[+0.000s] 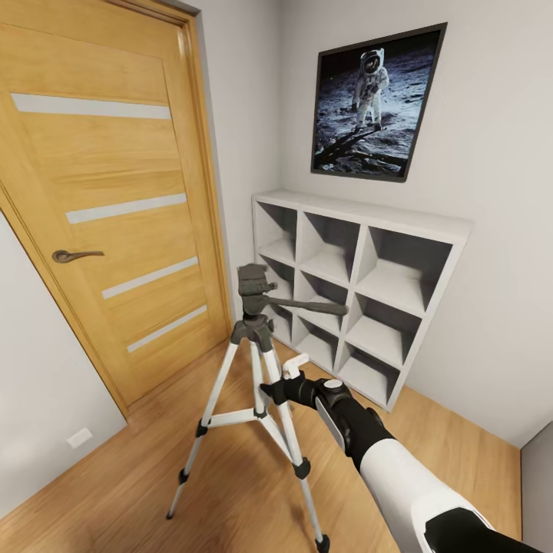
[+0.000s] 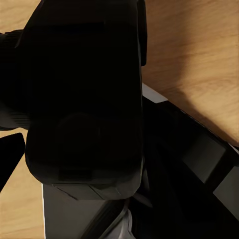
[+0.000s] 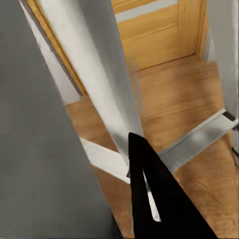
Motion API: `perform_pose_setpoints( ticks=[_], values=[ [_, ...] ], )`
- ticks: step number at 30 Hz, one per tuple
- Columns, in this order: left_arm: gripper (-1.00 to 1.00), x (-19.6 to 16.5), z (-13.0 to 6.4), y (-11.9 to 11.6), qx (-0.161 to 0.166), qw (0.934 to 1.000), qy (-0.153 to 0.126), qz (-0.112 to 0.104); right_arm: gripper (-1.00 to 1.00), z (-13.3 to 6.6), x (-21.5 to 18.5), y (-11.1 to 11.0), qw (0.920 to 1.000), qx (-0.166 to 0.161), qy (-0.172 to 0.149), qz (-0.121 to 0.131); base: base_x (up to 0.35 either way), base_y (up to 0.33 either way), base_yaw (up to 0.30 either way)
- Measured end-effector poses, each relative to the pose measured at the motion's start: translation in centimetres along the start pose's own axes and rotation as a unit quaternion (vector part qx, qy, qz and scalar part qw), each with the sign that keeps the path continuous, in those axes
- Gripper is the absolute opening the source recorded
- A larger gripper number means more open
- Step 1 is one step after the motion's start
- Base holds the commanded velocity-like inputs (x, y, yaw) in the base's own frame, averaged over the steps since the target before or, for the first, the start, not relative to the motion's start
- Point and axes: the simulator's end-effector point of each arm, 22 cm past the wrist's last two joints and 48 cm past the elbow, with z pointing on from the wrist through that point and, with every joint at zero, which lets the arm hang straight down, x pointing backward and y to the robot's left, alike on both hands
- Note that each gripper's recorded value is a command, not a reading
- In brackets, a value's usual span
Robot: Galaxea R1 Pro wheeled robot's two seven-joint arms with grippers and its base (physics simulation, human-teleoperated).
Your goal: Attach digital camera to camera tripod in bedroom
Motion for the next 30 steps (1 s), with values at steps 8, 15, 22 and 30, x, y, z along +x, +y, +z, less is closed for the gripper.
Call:
perform_pose_setpoints(
  ticks=[8, 15, 22, 30],
  values=[
    [-1.0, 0.0, 0.0, 0.0, 0.0, 1.0, 0.0, 0.0, -1.0, 0.0, -0.2, -0.1, 1.0, 0.003, -0.002, 0.006, 0.0, 0.0, 0.0],
    [-1.0, -2.4, 0.0, 1.4, -0.007, 0.9998, -0.017, 0.003, -1.0, 0.3, 2.8, -0.4, 0.9995, 0.008, 0.024, 0.017, 0.0, 0.0, 0.0],
    [-1.0, -21.3, -4.6, 0.8, 0.06, 0.9946, -0.069, 0.05, -1.0, 0.4, 3.3, -0.4, 0.9997, 0.007, 0.017, 0.015, 0.0, 0.0, 0.0],
    [-1.0, -40.1, -26.5, -10.6, 0.118, 0.9656, -0.176, 0.15, -1.0, 0.4, 3.3, -0.4, 0.9998, 0.007, 0.018, 0.011, 0.0, 0.0, 0.0]
  ],
)
